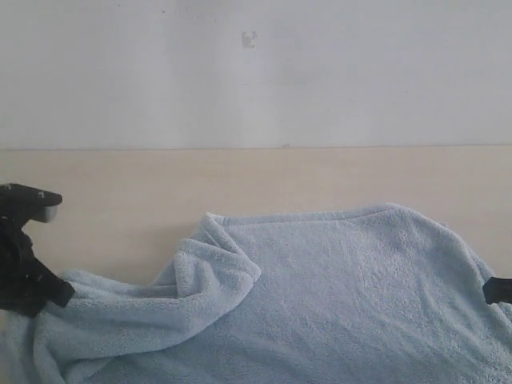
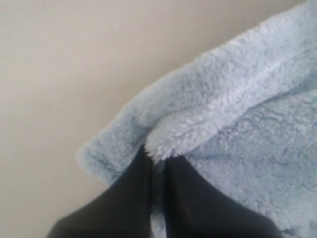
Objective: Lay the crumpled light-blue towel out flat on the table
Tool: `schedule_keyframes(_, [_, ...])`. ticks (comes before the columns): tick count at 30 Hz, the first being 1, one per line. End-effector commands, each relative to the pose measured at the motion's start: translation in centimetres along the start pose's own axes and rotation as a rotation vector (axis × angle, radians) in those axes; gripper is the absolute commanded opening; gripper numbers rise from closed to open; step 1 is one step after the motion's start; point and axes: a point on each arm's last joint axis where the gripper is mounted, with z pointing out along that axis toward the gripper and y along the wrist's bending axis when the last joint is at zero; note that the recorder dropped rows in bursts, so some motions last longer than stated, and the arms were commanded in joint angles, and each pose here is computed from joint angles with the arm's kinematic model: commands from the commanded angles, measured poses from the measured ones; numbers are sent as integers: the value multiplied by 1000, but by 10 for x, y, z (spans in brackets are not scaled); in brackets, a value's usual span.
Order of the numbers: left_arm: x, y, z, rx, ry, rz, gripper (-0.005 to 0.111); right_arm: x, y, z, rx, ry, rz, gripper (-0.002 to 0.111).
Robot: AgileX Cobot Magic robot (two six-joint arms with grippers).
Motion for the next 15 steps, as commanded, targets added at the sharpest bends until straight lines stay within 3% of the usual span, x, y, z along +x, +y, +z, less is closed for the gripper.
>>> schedule_keyframes(1, [2, 1, -31, -16, -84, -38, 4, 0, 0, -7, 7, -20, -23, 1])
schedule_keyframes(7, [30, -3, -38, -5, -6, -114, 4, 6, -6, 2, 47, 95, -42, 4])
schedule_keyframes(10, [51, -9, -34, 14, 68, -123, 4, 4, -9, 7, 81, 94, -27, 23])
schedule_keyframes(13, [62, -14, -32, 54, 117, -124, 4, 4, -12, 9, 100, 97, -16, 49])
schedule_keyframes(15, [64, -15, -34, 66, 138, -107, 4, 5, -16, 12, 140, 120, 3, 54])
